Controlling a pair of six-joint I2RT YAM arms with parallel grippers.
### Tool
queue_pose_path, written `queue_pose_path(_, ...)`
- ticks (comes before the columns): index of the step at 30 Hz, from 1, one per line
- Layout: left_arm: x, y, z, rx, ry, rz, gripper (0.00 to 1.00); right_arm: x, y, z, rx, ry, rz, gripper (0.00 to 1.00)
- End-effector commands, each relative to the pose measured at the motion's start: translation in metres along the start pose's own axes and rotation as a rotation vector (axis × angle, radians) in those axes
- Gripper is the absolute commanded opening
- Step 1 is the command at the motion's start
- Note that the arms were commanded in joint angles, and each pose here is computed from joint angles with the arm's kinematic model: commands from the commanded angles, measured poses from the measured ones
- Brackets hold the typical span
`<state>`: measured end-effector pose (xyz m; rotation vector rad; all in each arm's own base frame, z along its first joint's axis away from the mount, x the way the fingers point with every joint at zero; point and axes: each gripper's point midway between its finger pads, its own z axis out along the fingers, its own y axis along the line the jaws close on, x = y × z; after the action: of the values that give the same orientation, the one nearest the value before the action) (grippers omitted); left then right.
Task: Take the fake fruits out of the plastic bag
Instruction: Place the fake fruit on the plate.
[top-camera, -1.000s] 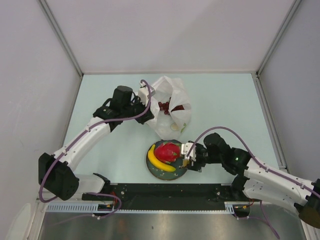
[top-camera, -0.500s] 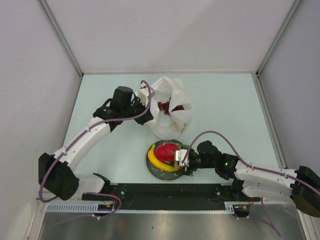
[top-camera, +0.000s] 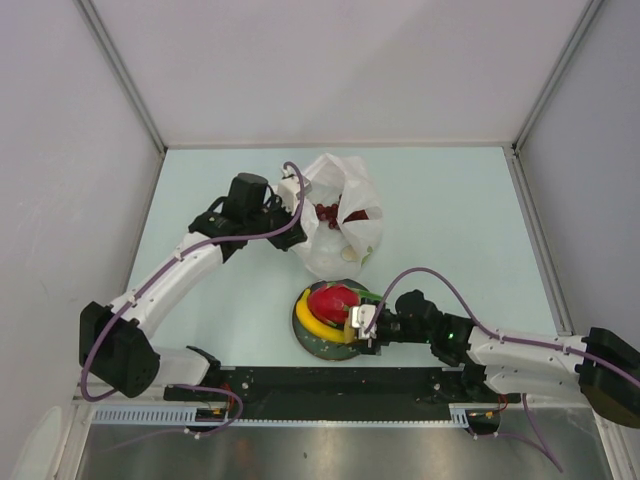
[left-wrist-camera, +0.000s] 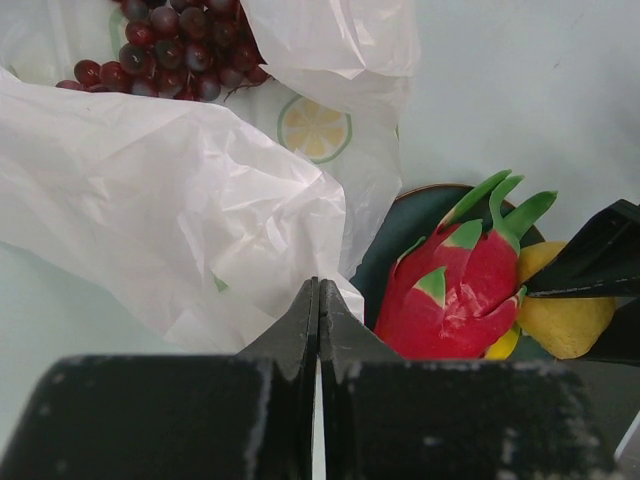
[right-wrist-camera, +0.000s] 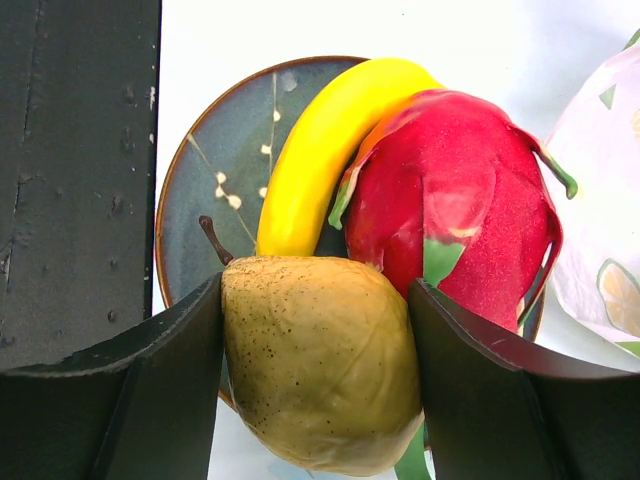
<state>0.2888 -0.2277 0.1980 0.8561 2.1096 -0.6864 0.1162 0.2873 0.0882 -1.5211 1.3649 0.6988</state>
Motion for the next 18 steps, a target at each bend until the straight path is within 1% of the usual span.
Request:
queue_pose_path(1,-0.007,0.001,-0.001,0.004,-0.017,0.021,0.00,-0.016,-0.006,-0.001,0.025,-0.055,-0.021,0.40)
queue_pose_path(3,-0.006,0.001,-0.001,0.004,-0.017,0.021,0.00,-0.018,-0.006,-0.002,0.022,-0.057,-0.020,0.53)
queue_pose_path(4,-0.006,0.001,-0.002,0.004,-0.017,0.021,0.00,-0.018,-0.005,-0.002,0.021,-0.057,-0.020,0.57)
queue_pose_path(5,-0.005,0.001,-0.002,0.004,-0.017,0.021,0.00,-0.019,-0.005,-0.002,0.022,-0.059,-0.021,0.62)
queue_pose_path(9,-0.002,0.000,-0.003,0.008,-0.012,0.020,0.00,-0.023,-0.006,-0.004,0.035,-0.065,-0.024,0.75)
queue_pose_path(10,-0.001,0.000,-0.002,0.008,-0.011,0.021,0.00,-0.024,-0.006,-0.005,0.036,-0.066,-0.024,0.84)
queue_pose_path(11,0.000,0.000,-0.003,0.008,-0.009,0.021,0.00,-0.025,-0.006,-0.005,0.036,-0.069,-0.027,1.00)
queue_pose_path(18,0.002,0.000,-0.001,0.010,-0.001,0.020,0.00,-0.029,-0.008,-0.008,0.047,-0.067,-0.031,1.00)
